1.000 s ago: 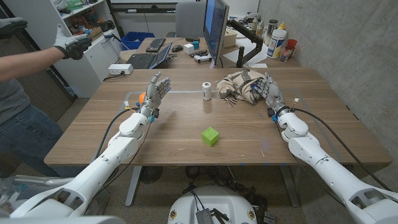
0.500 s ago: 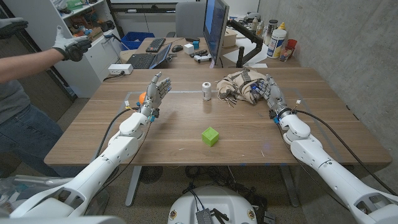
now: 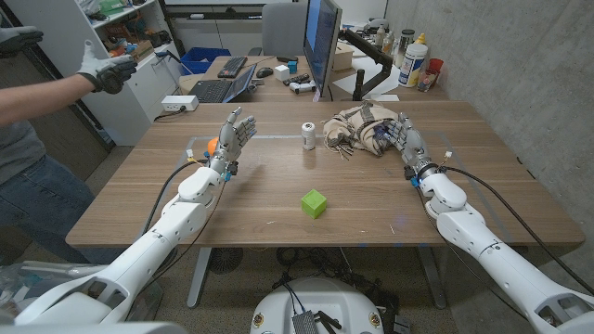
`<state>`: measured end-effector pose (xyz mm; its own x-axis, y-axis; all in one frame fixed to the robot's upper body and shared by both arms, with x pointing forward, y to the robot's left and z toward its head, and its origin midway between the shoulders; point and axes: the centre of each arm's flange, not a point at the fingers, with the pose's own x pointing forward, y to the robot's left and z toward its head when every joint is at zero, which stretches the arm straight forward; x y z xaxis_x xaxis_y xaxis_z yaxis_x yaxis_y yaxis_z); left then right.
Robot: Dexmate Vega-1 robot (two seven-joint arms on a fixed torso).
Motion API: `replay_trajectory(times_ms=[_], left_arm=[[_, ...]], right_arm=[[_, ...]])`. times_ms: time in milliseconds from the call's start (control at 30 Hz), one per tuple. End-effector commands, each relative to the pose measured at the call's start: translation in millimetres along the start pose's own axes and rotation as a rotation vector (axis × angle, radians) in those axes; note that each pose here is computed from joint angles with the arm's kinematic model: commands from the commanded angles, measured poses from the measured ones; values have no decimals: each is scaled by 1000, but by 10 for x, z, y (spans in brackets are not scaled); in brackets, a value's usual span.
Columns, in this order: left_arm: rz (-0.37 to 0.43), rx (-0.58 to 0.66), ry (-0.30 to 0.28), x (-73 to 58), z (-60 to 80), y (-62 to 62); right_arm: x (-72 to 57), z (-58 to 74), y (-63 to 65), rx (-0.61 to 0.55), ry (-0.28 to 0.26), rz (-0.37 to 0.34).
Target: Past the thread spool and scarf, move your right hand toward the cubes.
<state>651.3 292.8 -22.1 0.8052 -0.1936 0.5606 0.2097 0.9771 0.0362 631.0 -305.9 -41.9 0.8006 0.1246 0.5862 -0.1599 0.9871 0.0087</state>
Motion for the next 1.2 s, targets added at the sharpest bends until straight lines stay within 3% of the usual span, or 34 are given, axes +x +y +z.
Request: replay_trajectory(times_ms=[33, 700, 1200], left_arm=[[-5, 4, 4, 36, 10, 12], [-25, 17, 3, 132, 80, 6], [-40, 19, 14, 179, 74, 22]], right_arm=[[-103, -2, -47, 4, 1, -11], [-337, 53, -132, -9, -37, -35], [-523, 66, -61, -11, -55, -32]])
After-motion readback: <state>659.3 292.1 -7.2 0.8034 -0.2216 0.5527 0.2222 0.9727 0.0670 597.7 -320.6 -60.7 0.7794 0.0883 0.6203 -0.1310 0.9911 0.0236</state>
